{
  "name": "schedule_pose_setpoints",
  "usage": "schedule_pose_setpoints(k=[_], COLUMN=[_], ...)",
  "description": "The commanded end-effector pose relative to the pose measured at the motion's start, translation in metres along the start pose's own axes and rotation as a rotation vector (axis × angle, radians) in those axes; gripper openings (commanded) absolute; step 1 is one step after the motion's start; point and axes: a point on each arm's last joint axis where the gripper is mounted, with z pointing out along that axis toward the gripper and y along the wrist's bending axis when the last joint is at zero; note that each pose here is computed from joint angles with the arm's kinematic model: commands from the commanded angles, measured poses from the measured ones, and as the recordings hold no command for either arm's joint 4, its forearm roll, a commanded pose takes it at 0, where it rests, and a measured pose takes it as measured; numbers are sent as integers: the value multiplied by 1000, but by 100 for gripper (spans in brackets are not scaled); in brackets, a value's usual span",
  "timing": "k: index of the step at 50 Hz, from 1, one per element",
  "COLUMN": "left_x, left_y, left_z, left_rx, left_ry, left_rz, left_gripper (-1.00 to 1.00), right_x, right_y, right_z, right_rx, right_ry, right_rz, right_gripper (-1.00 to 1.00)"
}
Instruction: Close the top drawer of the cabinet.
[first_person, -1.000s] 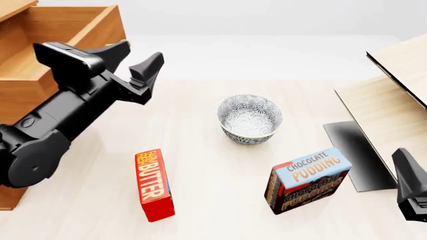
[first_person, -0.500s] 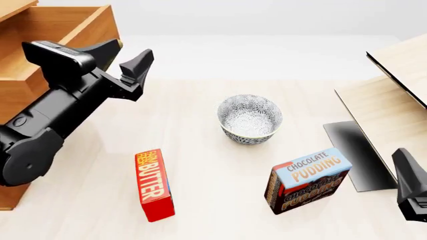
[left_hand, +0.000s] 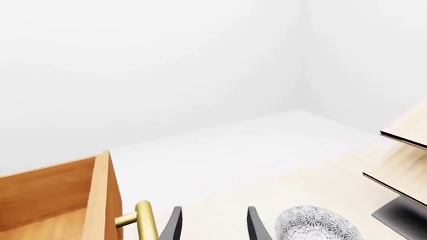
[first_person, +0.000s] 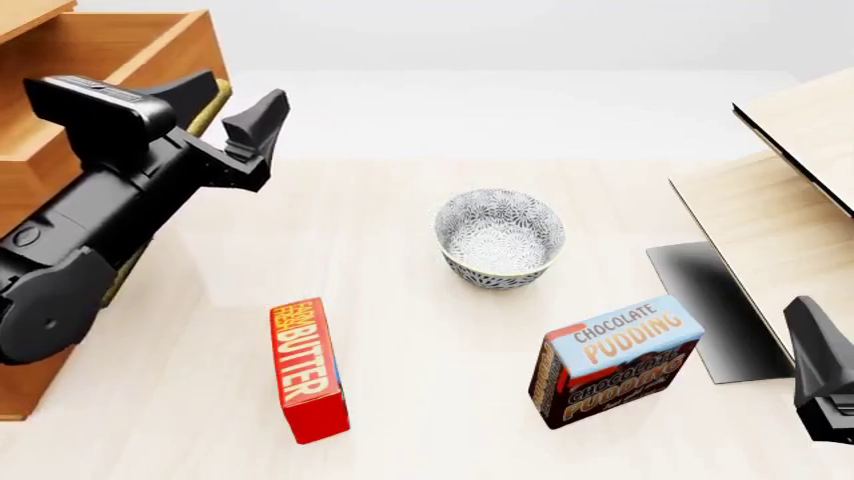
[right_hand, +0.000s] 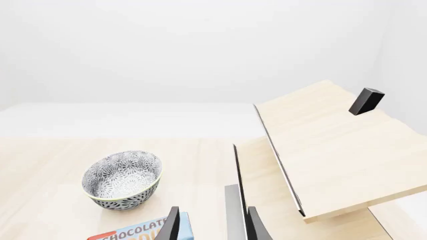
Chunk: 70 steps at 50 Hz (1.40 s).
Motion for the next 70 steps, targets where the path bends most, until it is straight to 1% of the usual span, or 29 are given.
schedule_pose_setpoints(k=[1, 28, 40, 70], left_x=[23, 24, 27, 35], left_y=[18, 26, 29, 45], left_z=[7, 4, 3, -1], left_rx=[-97, -127, -139, -201], left_ry=[87, 90, 93, 105], left_rz=[-27, -27, -23, -13], left_gripper=[100, 100, 100, 100], right_x=[0, 0, 0, 0], right_y=[0, 0, 0, 0], right_z=[0, 0, 0, 0], right_rx=[0, 0, 0, 0], right_ry=[0, 0, 0, 0], right_rz=[0, 0, 0, 0], right_gripper=[100, 100, 100, 100])
